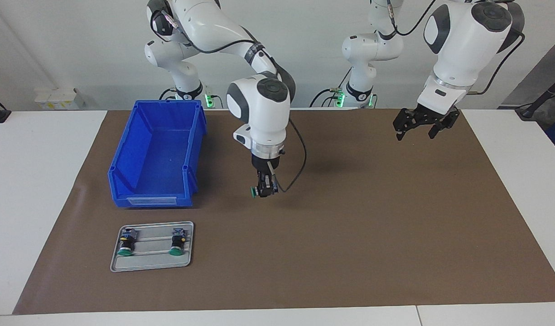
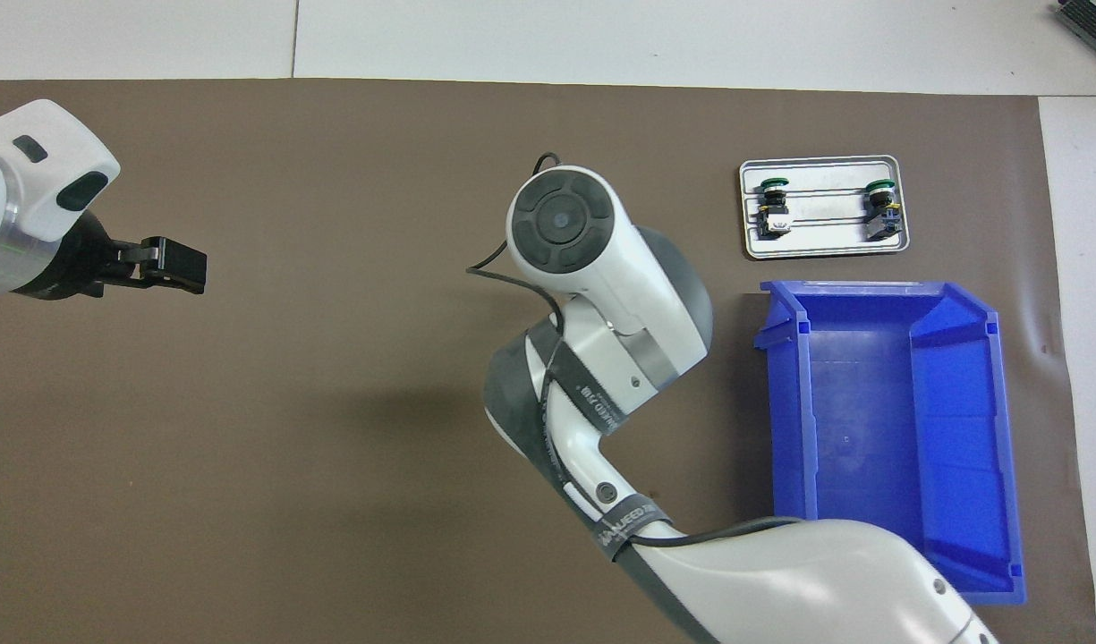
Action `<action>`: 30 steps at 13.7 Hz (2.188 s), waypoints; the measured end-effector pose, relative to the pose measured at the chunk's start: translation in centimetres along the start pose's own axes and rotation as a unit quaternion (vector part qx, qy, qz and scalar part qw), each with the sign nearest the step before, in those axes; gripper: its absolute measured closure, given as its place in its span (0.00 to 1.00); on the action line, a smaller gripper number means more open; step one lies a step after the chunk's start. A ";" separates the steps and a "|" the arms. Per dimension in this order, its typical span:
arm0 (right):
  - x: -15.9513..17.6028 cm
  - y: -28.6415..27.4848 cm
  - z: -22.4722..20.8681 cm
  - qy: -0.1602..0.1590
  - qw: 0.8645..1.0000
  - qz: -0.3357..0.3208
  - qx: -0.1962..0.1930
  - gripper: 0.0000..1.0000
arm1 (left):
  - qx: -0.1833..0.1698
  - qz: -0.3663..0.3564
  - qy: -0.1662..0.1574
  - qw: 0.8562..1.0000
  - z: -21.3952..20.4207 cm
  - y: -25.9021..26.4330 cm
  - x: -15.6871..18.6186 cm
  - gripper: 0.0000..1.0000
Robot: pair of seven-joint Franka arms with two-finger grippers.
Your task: Place and press button with both arms
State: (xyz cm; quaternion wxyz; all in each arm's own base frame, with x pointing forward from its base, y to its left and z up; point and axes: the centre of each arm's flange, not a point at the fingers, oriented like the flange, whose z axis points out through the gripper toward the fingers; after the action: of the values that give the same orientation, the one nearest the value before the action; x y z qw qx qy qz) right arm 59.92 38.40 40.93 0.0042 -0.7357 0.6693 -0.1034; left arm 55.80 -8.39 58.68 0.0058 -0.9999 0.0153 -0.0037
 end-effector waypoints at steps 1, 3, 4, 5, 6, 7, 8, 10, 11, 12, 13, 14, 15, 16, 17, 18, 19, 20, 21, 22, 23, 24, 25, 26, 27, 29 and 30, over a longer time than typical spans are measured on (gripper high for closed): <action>-2.4 1.0 1.2 0.005 1.000 0.010 -0.001 0.59 | 0.000 0.000 0.000 1.000 0.0 0.0 0.0 0.00; -6.2 2.6 3.4 0.004 1.000 0.020 0.004 0.59 | 0.000 0.000 0.000 1.000 0.0 0.0 0.0 0.00; -7.6 3.2 4.2 0.001 1.000 0.024 0.007 0.59 | 0.000 0.000 0.000 1.000 0.0 0.0 0.0 0.00; -8.6 3.7 4.6 -0.002 0.999 0.032 0.009 0.59 | 0.000 0.000 0.000 1.000 0.0 0.0 0.0 0.00; -9.4 4.0 4.8 -0.006 0.999 0.040 0.014 0.59 | 0.000 0.000 0.000 1.000 0.0 0.0 0.0 0.00; -9.9 4.2 4.7 -0.011 0.999 0.045 0.018 0.59 | 0.000 0.000 0.000 1.000 0.0 0.0 0.0 0.00; -10.2 4.4 4.7 -0.012 0.999 0.046 0.019 0.59 | 0.000 0.000 0.000 1.000 0.0 0.0 0.0 0.00; -10.6 5.0 5.1 -0.010 0.999 0.043 0.017 0.59 | 0.000 0.000 0.000 1.000 0.0 0.0 0.0 0.00; -10.8 5.3 5.6 -0.011 0.999 0.041 0.016 0.59 | 0.000 0.001 0.000 1.000 0.0 0.1 0.0 0.00; -10.8 5.5 6.3 -0.013 0.999 0.039 0.017 0.59 | 0.000 0.003 0.000 1.000 0.0 0.3 0.0 0.00; -10.8 5.8 6.9 -0.015 0.999 0.038 0.017 0.59 | 0.000 0.006 0.000 1.000 0.0 0.7 -0.1 0.00; -10.8 5.9 7.2 -0.015 0.999 0.038 0.017 0.59 | 0.000 0.009 0.001 1.000 0.0 1.0 -0.1 0.00; -10.8 6.0 7.4 -0.015 0.999 0.038 0.017 0.59 | 0.000 0.011 0.001 1.000 0.0 1.2 -0.1 0.00; -10.8 6.1 7.6 -0.016 0.999 0.038 0.017 0.59 | 0.000 0.011 0.001 1.000 0.0 1.3 -0.2 0.00; -10.8 6.2 7.8 -0.019 0.999 0.039 0.020 0.59 | 0.000 0.012 0.001 1.000 0.0 1.3 -0.2 0.00; -10.8 6.3 8.1 -0.021 0.999 0.040 0.021 0.52 | 0.000 0.012 0.001 1.000 0.0 1.3 -0.2 0.00; -10.9 6.3 8.2 -0.023 0.999 0.040 0.023 0.41 | 0.000 0.012 0.001 1.000 0.0 1.3 -0.2 0.00; -10.9 6.3 8.1 -0.024 0.999 0.040 0.024 0.28 | 0.000 0.013 0.001 1.000 0.0 1.4 -0.2 0.00; -10.7 6.1 7.7 -0.028 0.998 0.042 0.029 0.18 | 0.000 0.016 0.002 1.000 -0.1 1.6 -0.2 0.00; -10.2 5.5 6.9 -0.032 0.998 0.041 0.036 0.06 | -0.001 0.021 0.009 1.000 -0.2 2.0 -0.1 0.00; -8.9 4.5 5.7 -0.036 0.998 0.036 0.045 0.00 | -0.003 0.025 0.020 0.999 -0.3 2.5 0.1 0.00; -6.7 3.0 4.0 -0.040 0.997 0.029 0.056 0.00 | -0.005 0.033 0.032 0.999 -0.4 3.1 0.3 0.00; -3.9 1.5 2.0 -0.043 0.997 0.019 0.067 0.00 | -0.006 0.047 0.041 0.998 -0.1 3.9 0.3 0.00; -1.0 0.3 0.0 -0.045 0.996 0.004 0.077 0.00 | -0.007 0.068 0.046 0.997 0.4 4.9 0.3 0.00; 1.9 -0.3 -1.7 -0.046 0.995 -0.017 0.081 0.00 | -0.008 0.092 0.049 0.995 0.8 6.0 0.2 0.00; 7.5 -0.7 -3.9 -0.049 0.992 -0.085 0.075 0.00 | -0.024 0.133 0.061 0.989 1.5 8.4 0.1 0.00; 10.3 -0.8 -4.2 -0.044 0.988 -0.132 0.063 0.00 | -0.038 0.153 0.071 0.985 2.0 9.7 0.3 0.00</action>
State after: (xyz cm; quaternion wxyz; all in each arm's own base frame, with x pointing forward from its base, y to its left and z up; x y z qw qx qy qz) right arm 60.91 28.87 46.72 0.0663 -0.8197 0.5578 -0.1119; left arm 55.79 -18.03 56.60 -0.0329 -0.9824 0.1688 -0.0728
